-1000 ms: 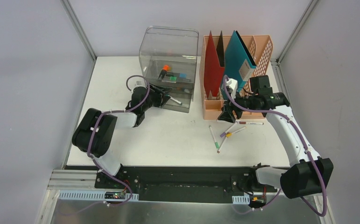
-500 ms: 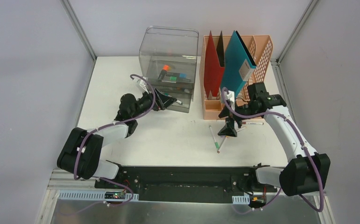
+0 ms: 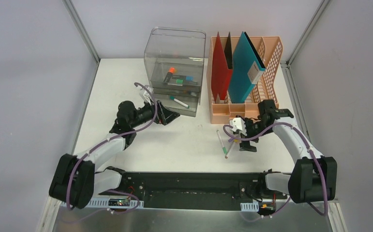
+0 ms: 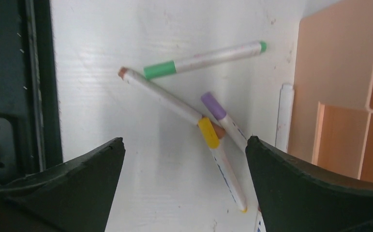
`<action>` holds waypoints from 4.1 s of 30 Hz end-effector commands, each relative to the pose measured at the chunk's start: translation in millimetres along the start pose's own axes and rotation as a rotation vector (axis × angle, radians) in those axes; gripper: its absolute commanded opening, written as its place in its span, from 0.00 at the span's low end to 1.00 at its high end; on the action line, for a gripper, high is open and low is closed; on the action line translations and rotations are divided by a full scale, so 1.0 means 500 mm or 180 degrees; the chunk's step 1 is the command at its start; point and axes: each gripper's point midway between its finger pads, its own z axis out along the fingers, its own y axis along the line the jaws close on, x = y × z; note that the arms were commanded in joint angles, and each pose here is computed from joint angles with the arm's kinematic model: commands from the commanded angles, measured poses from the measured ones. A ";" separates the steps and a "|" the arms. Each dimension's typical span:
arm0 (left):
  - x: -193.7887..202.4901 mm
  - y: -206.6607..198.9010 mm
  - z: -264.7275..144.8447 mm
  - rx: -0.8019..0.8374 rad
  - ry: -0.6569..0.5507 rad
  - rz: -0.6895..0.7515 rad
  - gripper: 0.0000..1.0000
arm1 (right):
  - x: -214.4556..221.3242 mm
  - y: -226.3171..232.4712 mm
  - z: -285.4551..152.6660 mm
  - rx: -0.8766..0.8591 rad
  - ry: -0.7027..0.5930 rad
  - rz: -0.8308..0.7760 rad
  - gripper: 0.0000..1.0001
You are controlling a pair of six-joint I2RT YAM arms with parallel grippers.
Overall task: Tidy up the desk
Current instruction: Place the stationery in the drawer, then pick up the stationery from the center of the board, then place the stationery in the drawer.
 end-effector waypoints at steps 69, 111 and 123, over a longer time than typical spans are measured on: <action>0.071 -0.088 -0.026 0.0774 -0.0046 0.0043 0.96 | -0.058 -0.108 -0.016 0.0273 0.0009 0.0979 0.00; 0.063 -0.267 0.201 0.1513 -0.0302 -0.0448 0.18 | -0.311 -0.089 0.008 -0.0985 -0.1934 0.2327 0.00; 0.058 -0.207 0.180 0.1048 -0.0440 -0.0729 0.00 | -0.277 -0.081 0.006 -0.0738 -0.1512 0.2027 0.49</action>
